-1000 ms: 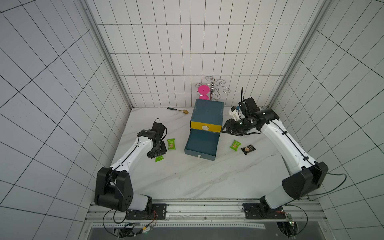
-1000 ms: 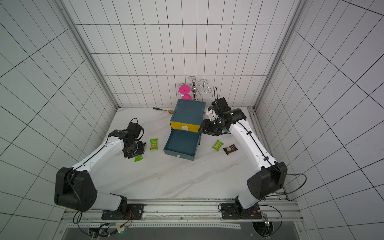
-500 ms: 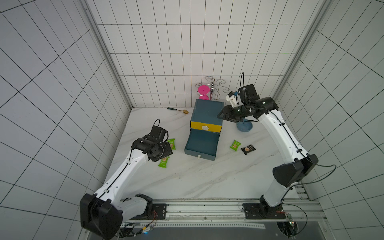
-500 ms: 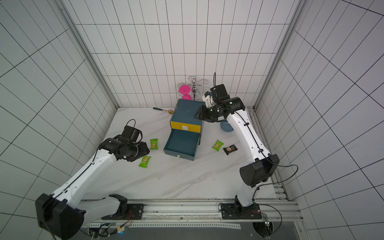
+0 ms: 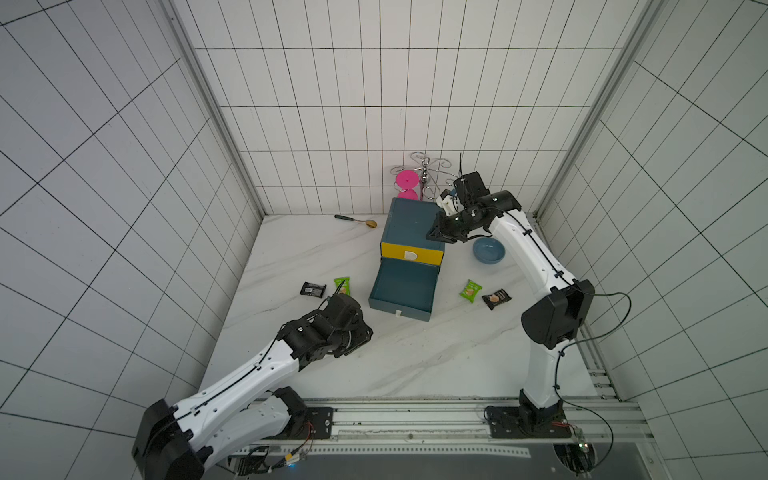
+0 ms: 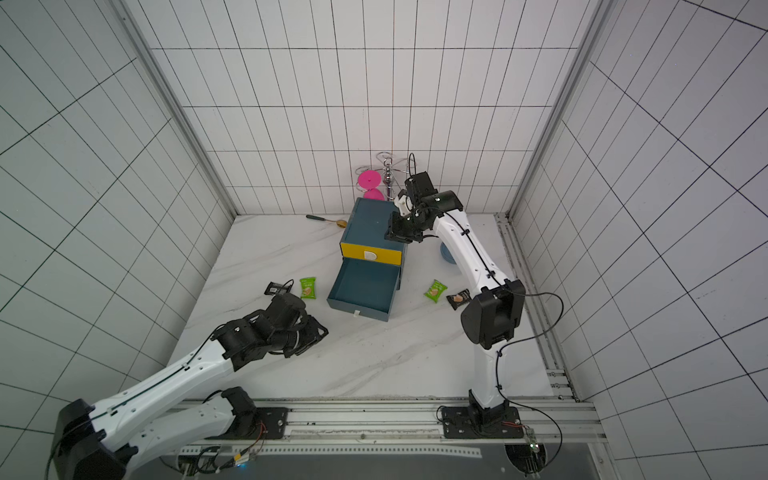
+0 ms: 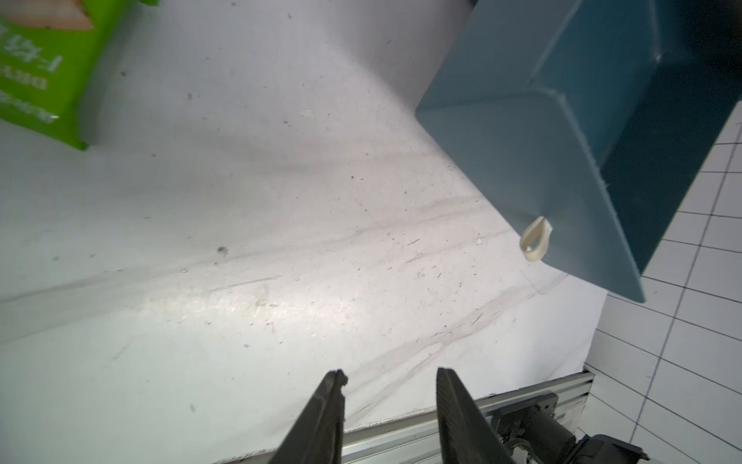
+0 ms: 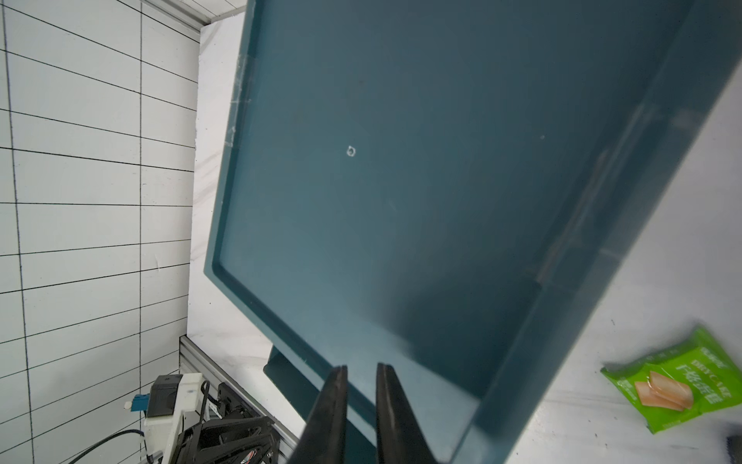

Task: Take the cookies out of the drawer
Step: Close the drawer in the storage box.

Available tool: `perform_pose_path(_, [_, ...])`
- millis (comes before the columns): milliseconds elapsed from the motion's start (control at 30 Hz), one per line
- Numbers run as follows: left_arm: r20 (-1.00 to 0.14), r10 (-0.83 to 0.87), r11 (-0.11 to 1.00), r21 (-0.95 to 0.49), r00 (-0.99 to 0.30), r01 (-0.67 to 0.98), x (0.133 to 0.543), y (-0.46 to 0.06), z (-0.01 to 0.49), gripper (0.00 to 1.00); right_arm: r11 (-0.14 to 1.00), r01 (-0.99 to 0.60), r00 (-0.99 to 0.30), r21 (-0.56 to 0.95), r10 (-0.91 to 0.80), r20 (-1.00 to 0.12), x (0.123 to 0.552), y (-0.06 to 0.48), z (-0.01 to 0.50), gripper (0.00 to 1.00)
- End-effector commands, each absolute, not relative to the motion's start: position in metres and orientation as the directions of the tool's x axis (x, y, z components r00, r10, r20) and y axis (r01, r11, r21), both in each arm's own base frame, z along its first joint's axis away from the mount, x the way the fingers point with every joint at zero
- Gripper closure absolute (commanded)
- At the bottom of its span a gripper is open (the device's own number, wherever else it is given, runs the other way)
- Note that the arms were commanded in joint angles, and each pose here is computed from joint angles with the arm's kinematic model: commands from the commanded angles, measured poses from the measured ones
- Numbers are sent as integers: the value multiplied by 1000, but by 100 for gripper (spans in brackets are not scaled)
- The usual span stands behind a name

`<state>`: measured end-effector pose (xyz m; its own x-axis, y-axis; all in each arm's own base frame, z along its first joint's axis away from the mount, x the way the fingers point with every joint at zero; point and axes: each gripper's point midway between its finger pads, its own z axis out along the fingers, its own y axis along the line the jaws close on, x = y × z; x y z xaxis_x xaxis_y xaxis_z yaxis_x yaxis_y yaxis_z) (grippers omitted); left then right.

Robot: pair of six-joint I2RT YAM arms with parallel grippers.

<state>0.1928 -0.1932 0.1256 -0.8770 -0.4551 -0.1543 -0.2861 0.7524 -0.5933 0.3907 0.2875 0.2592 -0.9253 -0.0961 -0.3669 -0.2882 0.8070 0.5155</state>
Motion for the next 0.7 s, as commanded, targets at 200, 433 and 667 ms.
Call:
perform_pose_path(200, [-160, -563, 590, -765, -811, -259, 247, -239, 137, 63, 875, -293, -939, 385, -187, -290, 374, 268, 225, 92])
perform_pose_path(433, [-175, -583, 588, -765, -793, -264, 274, -255, 134, 64, 897, -290, -948, 334, -224, -224, 366, 257, 204, 93])
perform_pose_path(667, [-188, -625, 569, -774, -757, -278, 294, -262, 131, 65, 895, -305, -950, 326, -263, -167, 355, 254, 191, 96])
